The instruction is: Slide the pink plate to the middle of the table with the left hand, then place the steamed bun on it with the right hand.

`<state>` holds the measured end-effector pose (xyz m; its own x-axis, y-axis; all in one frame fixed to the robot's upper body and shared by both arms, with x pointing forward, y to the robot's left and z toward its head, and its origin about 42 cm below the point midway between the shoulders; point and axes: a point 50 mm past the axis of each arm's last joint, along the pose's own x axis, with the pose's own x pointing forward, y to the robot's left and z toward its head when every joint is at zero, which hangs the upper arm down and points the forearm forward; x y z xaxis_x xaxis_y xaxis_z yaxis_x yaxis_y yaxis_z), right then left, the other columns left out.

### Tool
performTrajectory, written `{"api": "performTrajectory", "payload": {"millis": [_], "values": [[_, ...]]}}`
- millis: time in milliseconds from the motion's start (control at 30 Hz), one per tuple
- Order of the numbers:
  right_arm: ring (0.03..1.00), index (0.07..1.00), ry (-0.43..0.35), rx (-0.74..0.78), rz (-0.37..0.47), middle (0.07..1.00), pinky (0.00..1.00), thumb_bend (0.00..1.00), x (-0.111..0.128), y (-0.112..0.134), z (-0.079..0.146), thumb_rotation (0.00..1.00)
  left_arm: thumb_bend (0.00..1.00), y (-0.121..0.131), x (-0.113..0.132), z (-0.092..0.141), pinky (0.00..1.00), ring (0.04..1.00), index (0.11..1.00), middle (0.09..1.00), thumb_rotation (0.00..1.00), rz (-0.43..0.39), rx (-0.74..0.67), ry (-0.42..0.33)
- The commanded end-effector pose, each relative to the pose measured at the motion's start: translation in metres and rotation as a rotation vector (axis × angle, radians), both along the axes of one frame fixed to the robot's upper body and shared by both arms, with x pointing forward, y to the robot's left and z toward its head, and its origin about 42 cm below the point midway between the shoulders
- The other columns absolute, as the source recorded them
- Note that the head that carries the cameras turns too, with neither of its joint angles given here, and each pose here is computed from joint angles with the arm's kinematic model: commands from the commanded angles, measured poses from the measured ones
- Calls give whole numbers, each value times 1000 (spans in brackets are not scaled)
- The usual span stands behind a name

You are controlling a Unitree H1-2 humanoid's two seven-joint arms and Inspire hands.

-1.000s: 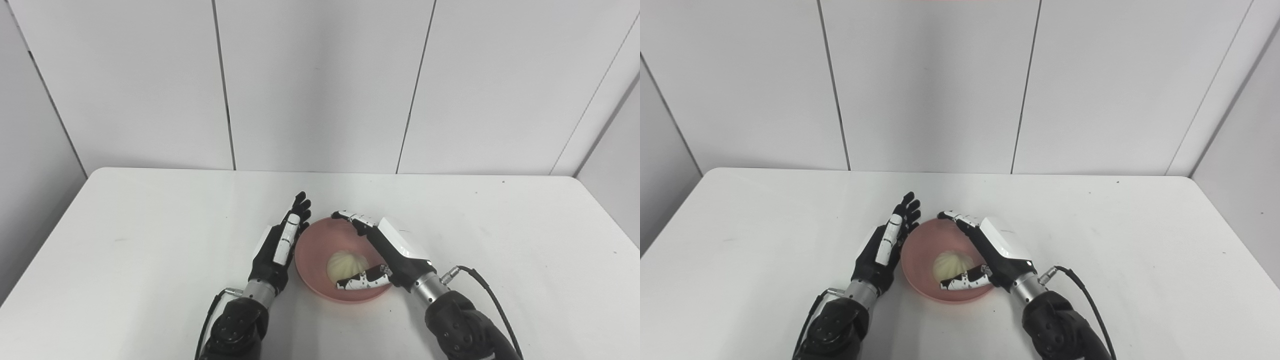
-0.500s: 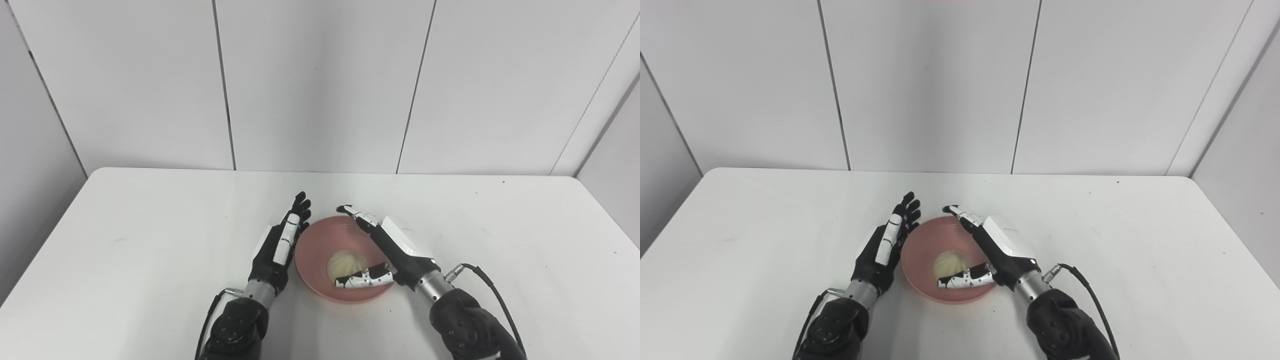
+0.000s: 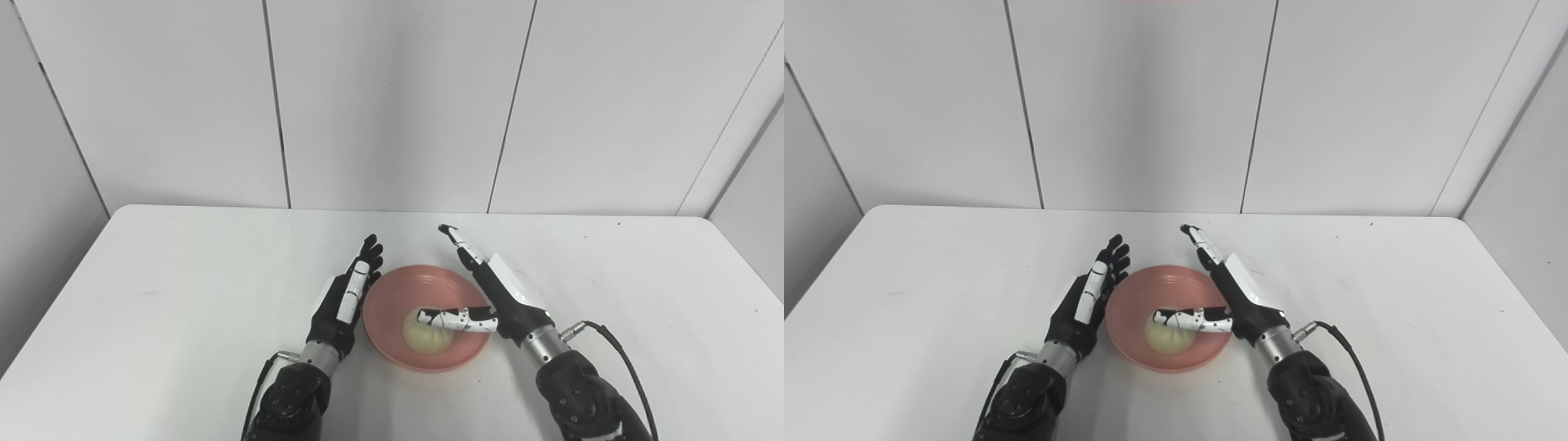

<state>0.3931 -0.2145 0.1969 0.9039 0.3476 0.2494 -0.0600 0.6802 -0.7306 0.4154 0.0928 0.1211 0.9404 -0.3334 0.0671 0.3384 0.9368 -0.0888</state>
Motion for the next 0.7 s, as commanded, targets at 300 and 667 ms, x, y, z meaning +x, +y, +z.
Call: {"api": "performTrajectory", "payload": {"millis": [300,667], "values": [[942,996,-81,138,-66,999,854,565,4,-6,17,665,624,11,-13,-27,1000,1000,1000,1000,1000,39,33,60],[957,1000,2,278,-90,1000,892,537,8,-17,7,777,667,14,-14,-26,1000,1000,1000,1000,1000,58,63,27]]}}
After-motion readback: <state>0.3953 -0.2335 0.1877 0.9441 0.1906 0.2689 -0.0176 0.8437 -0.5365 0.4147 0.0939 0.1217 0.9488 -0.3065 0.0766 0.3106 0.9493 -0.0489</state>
